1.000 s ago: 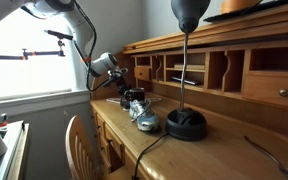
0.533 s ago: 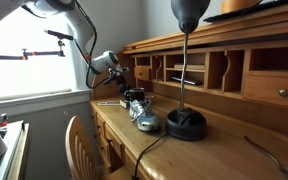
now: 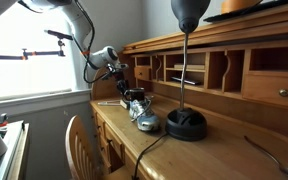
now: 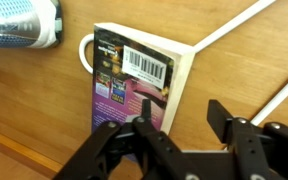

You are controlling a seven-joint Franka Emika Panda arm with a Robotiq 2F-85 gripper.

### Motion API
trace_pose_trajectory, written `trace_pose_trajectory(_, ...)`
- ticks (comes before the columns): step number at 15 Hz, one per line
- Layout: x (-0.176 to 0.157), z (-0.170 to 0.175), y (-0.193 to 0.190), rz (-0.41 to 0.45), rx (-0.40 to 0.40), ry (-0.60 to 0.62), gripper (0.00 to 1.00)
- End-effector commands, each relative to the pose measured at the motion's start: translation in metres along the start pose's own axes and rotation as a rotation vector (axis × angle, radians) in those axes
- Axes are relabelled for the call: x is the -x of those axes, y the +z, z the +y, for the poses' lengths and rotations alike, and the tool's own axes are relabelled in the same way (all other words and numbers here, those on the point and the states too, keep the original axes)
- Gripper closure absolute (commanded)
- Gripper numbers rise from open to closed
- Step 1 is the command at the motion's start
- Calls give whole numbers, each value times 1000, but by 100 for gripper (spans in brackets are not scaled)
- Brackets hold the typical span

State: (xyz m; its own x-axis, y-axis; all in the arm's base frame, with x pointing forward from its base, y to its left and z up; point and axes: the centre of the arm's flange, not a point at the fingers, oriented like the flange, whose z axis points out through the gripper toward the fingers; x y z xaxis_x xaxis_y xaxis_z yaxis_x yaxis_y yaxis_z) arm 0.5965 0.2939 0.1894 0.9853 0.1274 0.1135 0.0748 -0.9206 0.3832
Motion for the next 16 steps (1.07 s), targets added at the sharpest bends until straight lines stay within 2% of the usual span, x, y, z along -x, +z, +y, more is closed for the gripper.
trace_pose_trajectory(1, 22, 6, -13, -61, 30, 46, 7)
trace_pose_trajectory(2, 25, 7, -11, -71, 43, 50, 0)
trace_pose_trajectory(16, 29, 19, 49, -95, 100, 96, 0)
